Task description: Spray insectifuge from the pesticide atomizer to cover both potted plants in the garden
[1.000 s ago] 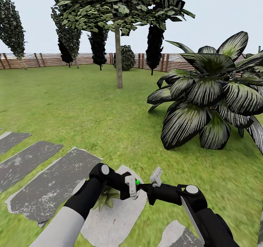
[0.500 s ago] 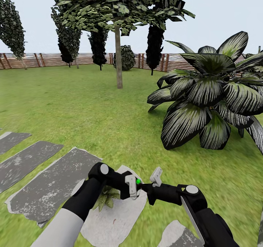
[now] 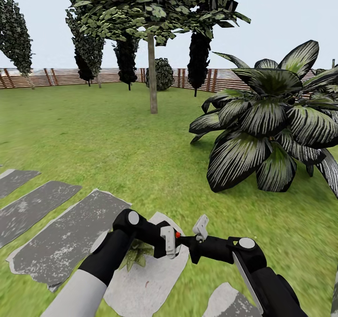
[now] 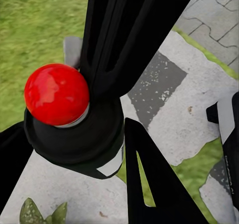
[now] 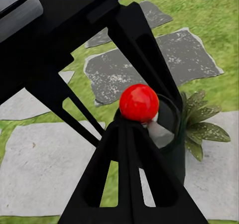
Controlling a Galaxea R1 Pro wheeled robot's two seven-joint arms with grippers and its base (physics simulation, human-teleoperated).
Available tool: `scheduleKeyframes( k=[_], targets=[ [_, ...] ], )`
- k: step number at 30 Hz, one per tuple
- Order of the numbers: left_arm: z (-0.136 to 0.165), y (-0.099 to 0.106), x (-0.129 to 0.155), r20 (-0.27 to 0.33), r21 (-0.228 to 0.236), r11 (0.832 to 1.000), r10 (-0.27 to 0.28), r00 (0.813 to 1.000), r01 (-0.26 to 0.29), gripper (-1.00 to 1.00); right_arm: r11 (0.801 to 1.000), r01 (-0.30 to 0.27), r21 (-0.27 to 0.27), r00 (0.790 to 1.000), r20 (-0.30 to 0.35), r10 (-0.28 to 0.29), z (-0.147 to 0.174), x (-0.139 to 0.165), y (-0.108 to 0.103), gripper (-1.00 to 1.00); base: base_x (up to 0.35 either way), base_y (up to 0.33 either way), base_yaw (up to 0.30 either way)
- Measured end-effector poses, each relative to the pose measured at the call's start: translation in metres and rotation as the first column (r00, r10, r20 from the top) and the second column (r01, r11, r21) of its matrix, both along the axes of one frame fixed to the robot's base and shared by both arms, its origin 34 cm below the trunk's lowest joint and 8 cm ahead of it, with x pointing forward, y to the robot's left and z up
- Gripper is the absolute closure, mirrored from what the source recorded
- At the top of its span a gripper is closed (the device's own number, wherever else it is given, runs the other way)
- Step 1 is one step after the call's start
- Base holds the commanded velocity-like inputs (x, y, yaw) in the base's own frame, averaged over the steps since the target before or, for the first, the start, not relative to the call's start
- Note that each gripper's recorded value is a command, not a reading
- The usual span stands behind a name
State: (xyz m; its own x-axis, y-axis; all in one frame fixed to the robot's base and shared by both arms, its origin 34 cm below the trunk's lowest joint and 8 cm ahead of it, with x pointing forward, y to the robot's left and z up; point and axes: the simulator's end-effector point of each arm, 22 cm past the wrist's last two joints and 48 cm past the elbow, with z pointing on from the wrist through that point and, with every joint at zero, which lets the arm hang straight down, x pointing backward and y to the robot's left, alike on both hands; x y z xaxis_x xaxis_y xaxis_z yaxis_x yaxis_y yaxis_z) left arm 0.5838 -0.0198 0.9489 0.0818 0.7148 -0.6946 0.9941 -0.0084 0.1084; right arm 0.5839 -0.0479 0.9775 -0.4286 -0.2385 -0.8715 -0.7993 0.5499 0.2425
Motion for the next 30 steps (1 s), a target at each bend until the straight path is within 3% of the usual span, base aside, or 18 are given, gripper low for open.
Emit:
scheduleKeyframes(
  k=[30],
  targets=[
    [-0.0036,-0.0009,0.0001,-0.011,-0.002,1.0,0.01,1.0,-0.011,1.0,1.0,0.001,-0.002,1.0,0.01,-0.001,0.0008,0.0013,-0.0004,1.0,0.0,0.0,0.0]
  ],
)
